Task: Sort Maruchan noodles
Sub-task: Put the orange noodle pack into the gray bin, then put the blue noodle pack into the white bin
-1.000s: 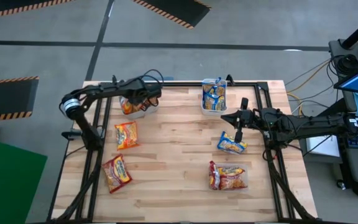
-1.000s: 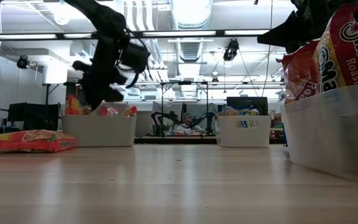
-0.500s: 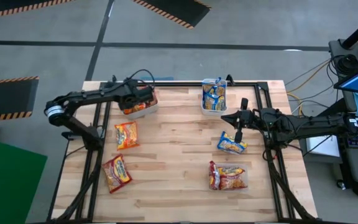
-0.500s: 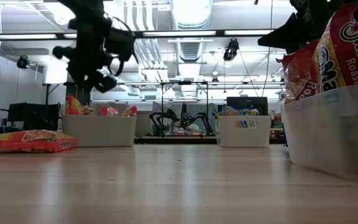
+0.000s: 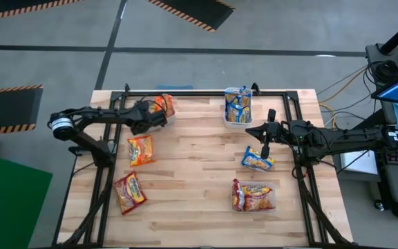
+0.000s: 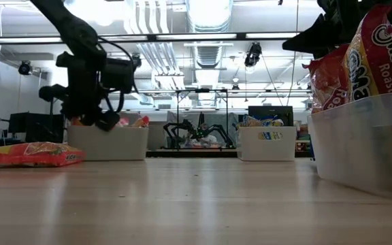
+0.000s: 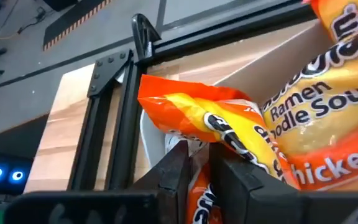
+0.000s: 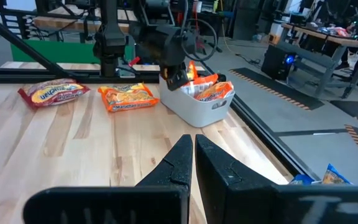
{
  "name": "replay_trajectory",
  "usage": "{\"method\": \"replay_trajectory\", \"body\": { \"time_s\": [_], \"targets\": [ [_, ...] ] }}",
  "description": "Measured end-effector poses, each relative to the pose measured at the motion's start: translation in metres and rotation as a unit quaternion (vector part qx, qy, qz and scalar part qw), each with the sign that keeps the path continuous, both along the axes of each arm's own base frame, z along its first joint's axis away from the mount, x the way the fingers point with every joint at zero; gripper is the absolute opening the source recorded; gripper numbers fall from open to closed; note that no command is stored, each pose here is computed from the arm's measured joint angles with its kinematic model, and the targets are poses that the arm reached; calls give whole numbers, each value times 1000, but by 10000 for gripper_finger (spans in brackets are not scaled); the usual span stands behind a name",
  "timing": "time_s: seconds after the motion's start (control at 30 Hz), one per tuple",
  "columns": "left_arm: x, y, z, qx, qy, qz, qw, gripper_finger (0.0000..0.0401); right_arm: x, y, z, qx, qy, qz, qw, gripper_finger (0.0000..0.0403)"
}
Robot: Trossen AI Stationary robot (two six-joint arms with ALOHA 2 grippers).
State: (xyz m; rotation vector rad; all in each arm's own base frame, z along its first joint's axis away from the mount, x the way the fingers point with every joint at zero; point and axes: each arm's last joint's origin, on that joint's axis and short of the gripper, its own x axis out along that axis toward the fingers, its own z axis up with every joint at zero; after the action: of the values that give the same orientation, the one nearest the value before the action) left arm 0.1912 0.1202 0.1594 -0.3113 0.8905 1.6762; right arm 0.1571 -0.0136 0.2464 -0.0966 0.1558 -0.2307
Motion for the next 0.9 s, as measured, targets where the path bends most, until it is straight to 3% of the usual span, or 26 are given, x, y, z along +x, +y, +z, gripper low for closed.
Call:
{"method": "replay_trajectory", "body": {
  "time_s": [0.13, 0.4, 0.63, 0.9],
  "targets": [
    [-1, 0, 11, -10, 13, -7, 1000, 43, 0, 0, 0, 1, 0, 0, 1000, 9],
    [7, 11, 44, 60, 31, -10, 998, 43, 0, 0, 0, 1, 0, 0, 1000, 9],
    [0, 26, 26, 42, 48, 18, 998, 43, 0, 0, 0, 5, -1, -1, 1000, 9],
    [0, 27, 9, 12, 84, 10, 996, 42, 0, 0, 0, 4, -1, -1, 1000, 9]
  ]
}}
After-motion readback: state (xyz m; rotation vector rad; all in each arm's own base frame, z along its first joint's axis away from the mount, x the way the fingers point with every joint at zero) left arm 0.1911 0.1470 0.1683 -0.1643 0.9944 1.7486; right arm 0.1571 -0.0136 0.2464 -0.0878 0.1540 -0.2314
